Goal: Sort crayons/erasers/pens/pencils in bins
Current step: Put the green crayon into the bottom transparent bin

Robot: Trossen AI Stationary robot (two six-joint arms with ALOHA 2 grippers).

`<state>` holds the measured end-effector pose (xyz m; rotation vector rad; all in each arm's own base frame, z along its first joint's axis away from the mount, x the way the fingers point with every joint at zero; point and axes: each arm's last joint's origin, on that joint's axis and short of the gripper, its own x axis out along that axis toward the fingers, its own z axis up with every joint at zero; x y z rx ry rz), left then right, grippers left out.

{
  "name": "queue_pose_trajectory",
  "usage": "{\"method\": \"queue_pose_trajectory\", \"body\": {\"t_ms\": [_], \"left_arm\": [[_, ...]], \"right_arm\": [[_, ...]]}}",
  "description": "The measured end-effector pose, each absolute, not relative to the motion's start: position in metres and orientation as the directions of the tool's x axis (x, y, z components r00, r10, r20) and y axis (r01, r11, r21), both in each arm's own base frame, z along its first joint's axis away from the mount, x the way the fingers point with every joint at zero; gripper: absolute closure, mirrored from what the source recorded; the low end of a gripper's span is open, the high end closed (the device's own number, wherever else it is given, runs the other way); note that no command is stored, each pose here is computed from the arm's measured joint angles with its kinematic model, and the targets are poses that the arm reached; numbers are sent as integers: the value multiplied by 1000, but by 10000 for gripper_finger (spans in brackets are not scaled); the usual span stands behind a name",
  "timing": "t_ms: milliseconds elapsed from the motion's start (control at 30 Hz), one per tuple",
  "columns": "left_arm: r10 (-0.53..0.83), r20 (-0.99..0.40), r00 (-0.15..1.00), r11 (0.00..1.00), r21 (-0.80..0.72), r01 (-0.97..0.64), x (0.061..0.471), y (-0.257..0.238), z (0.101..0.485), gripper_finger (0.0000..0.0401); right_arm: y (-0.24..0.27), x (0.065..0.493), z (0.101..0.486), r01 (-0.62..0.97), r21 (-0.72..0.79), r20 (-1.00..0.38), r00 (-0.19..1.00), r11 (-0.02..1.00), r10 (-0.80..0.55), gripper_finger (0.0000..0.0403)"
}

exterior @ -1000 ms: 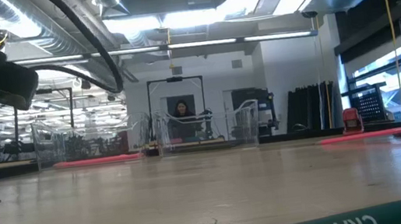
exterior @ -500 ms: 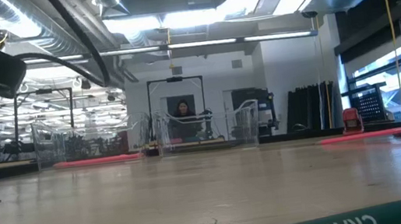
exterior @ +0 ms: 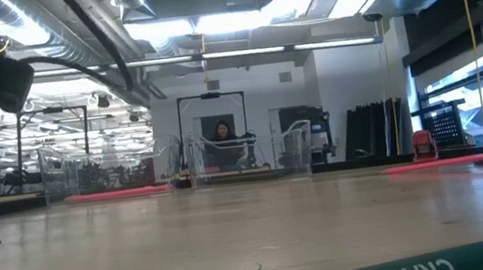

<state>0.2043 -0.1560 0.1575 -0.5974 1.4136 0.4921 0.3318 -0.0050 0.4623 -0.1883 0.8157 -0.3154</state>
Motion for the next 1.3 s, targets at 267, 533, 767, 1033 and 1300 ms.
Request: {"method": "queue_pose_trajectory", "body": {"t_ms": [267, 533, 767, 1033, 1300], "left_arm": [[-45, -999, 10, 779, -41, -625, 208, -161, 138, 317], [-31, -999, -14, 782, -16, -624, 208, -161, 133, 325], [-22, -1000, -13, 784, -9, -621, 208, -161, 133, 390], [-16, -1000, -6, 784, -9, -621, 208, -161, 133, 398], [-32, -999, 26, 783, -41, -620, 207, -160, 140, 399]], "right_arm": [[-5, 332, 462, 202, -285, -684, 642, 937, -346, 238], [-5, 332, 462, 199, -287, -684, 641, 937, -346, 238], [-5, 332, 462, 200, -287, -685, 642, 937, -346, 238], [-5, 332, 462, 200, -286, -685, 641, 937, -346, 238], [-5, 332, 462, 200, -285, -686, 640, 937, -345, 238]]}}
